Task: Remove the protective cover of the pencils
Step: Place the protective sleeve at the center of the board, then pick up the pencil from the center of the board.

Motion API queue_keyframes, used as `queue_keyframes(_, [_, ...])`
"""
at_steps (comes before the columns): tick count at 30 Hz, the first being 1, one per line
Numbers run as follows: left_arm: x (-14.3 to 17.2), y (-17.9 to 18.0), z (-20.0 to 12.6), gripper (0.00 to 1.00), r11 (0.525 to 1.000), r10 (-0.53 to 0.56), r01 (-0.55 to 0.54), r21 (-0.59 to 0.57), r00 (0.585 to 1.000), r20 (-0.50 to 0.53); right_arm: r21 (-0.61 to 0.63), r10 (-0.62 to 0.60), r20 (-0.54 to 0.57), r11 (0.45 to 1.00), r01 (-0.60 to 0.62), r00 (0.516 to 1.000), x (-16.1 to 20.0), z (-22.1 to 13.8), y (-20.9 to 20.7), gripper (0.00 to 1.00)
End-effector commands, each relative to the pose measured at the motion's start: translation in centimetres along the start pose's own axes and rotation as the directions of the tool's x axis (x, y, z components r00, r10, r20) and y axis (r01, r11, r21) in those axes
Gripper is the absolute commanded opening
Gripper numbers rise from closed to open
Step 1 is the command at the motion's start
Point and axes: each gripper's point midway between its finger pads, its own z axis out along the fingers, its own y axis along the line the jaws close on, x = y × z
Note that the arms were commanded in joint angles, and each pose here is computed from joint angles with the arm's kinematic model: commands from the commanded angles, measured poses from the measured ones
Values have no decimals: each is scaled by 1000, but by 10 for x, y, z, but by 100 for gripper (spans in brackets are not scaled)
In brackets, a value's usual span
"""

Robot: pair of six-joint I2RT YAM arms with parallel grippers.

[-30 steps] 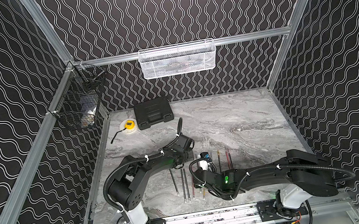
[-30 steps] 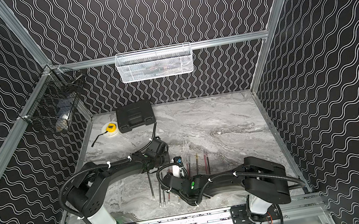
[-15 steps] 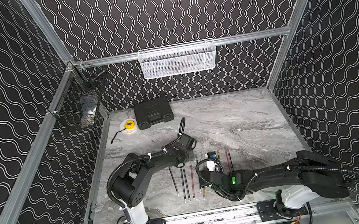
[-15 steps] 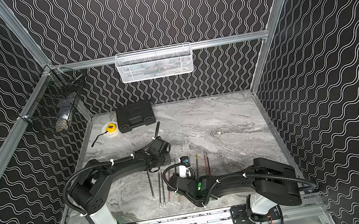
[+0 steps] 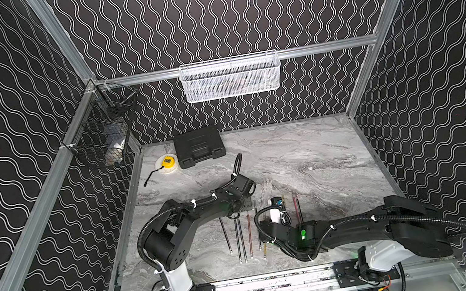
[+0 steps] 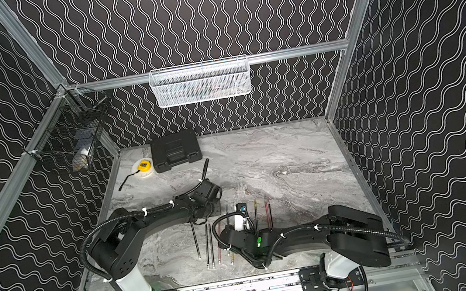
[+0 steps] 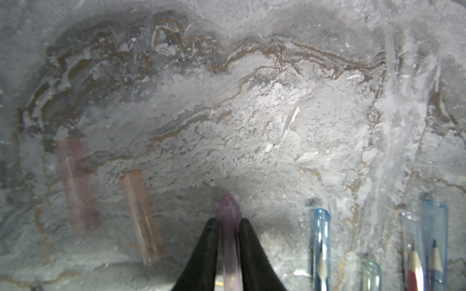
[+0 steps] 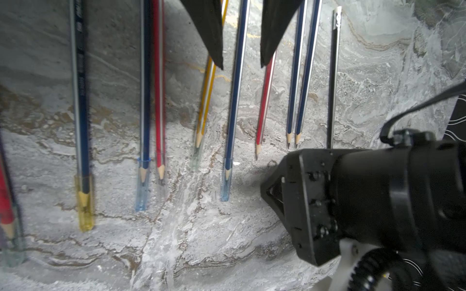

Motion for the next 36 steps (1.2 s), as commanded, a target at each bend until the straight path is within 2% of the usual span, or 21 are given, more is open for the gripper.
queue_keyframes(1, [-5,0,-7,24,1000,8,-8,-2,1000,17,6,9,5,1000,-9,1000,0,2,1,27])
queue_keyframes(11, [-10,-3,-17,26,1000,7,-7,13,999,36,28,-15,-17,999,16,1000,6,9,5,27])
queue_keyframes(17, [-28,-7,-42,30,999,-2,-2,41,996,92,82,-31,-46,996,35,998,11,18,3,26])
queue_keyframes(24, [-39,3,-76,31,999,-39,32,44,985,169,115,-34,-79,992,43,996,17,27,-3,26])
queue_keyframes(28, [-40,24,-109,37,993,-107,93,66,955,276,131,-38,-114,990,53,993,21,38,-5,25])
queue_keyframes(36, [-37,70,-176,45,973,-231,206,104,862,451,199,-74,-154,975,104,985,28,50,-11,24])
